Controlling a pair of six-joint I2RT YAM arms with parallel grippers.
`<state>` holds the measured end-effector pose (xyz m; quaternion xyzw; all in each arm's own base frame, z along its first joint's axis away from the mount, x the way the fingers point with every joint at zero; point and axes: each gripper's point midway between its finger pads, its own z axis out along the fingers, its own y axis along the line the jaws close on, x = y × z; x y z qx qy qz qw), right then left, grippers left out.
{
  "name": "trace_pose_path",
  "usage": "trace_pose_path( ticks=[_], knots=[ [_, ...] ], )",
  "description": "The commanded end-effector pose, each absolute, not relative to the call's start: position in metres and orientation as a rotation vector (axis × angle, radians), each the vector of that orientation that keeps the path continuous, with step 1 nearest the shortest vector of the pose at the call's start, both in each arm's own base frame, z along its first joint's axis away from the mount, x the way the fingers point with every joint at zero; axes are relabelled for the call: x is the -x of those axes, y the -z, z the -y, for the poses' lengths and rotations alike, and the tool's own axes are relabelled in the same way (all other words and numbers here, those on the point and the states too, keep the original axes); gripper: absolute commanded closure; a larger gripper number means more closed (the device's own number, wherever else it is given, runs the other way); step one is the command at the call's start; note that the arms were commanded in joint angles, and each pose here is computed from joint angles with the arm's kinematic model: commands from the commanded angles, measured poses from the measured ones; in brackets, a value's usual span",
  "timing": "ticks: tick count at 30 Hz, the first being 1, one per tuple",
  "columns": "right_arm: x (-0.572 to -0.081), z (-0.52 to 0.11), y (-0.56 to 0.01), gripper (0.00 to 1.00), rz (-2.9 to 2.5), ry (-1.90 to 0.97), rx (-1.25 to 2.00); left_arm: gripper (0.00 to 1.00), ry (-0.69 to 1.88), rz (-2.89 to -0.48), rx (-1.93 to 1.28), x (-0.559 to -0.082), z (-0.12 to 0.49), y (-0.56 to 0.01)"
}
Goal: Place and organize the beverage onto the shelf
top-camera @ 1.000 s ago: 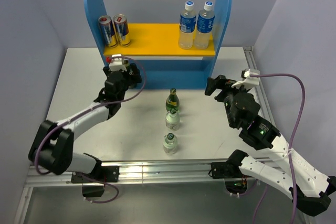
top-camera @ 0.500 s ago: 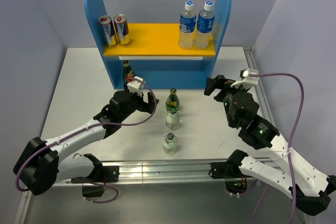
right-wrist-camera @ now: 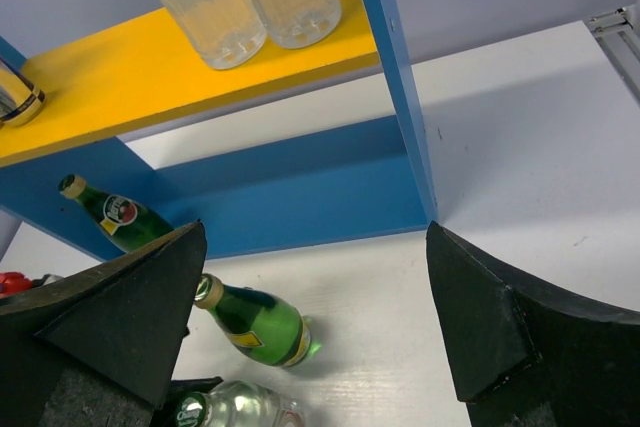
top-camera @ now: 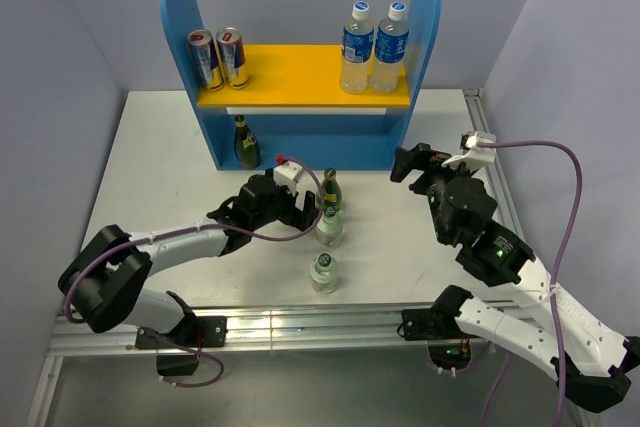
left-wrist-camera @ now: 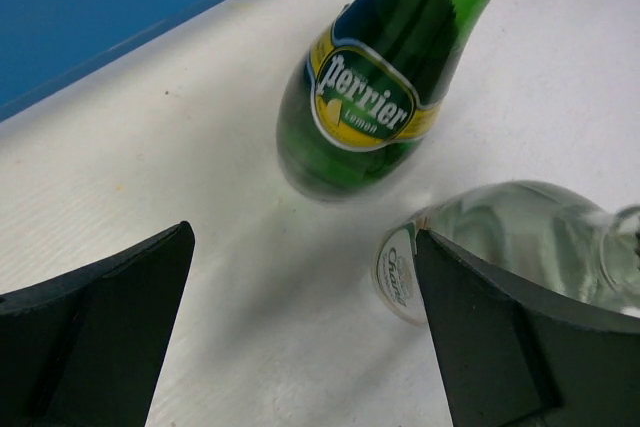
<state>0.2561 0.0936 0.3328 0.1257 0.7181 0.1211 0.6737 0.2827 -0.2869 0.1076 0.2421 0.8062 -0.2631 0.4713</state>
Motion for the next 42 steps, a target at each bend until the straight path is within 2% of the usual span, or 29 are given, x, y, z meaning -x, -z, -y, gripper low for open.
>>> trace_pose_path(
  ticks=[1, 14, 31, 33, 34, 35, 37, 38, 39, 40, 42],
  knots=[
    [-0.257, -0.093, -0.334, 0.03, -1.593, -0.284, -0.308, 0.01, 0.707, -1.88, -0.629, -0.289, 0.315, -0.131],
    [-0.258, -0.093, -0.333, 0.02, -1.597, -0.278, -0.308, 0.01, 0.738, -1.869, -0.658, -0.294, 0.354, -0.119],
    [-0.258, -0.097, -0.33, 0.02, -1.608, -0.286, -0.295, 0.02, 0.545, -1.805, -0.376, -0.362, 0.364, -0.098],
    [-0.259, -0.096, -0.329, 0.02, -1.609, -0.282, -0.299, 0.14, 0.52, -1.803, -0.361, -0.367, 0.362, -0.098],
    [-0.258, -0.097, -0.329, 0.02, -1.608, -0.285, -0.297, 0.26, 0.518, -1.805, -0.348, -0.369, 0.363, -0.099],
    [-0.258, -0.097, -0.329, 0.02, -1.608, -0.285, -0.297, 0.45, 0.507, -1.806, -0.346, -0.371, 0.363, -0.099],
    [-0.258, -0.096, -0.328, 0.02, -1.608, -0.284, -0.298, 0.54, 0.482, -1.807, -0.34, -0.375, 0.362, -0.101],
    [-0.258, -0.096, -0.329, 0.02, -1.608, -0.283, -0.299, 0.78, 0.472, -1.806, -0.335, -0.377, 0.361, -0.103],
    [-0.258, -0.096, -0.329, 0.02, -1.607, -0.284, -0.3, 0.92, 0.44, -1.814, -0.328, -0.379, 0.356, -0.102],
    [-0.259, -0.096, -0.328, 0.02, -1.609, -0.283, -0.3, 1.0, 0.432, -1.801, -0.311, -0.381, 0.355, -0.11],
    [-0.258, -0.096, -0.328, 0.02, -1.608, -0.285, -0.3, 1.0, 0.399, -1.787, -0.298, -0.385, 0.349, -0.117]
  ],
)
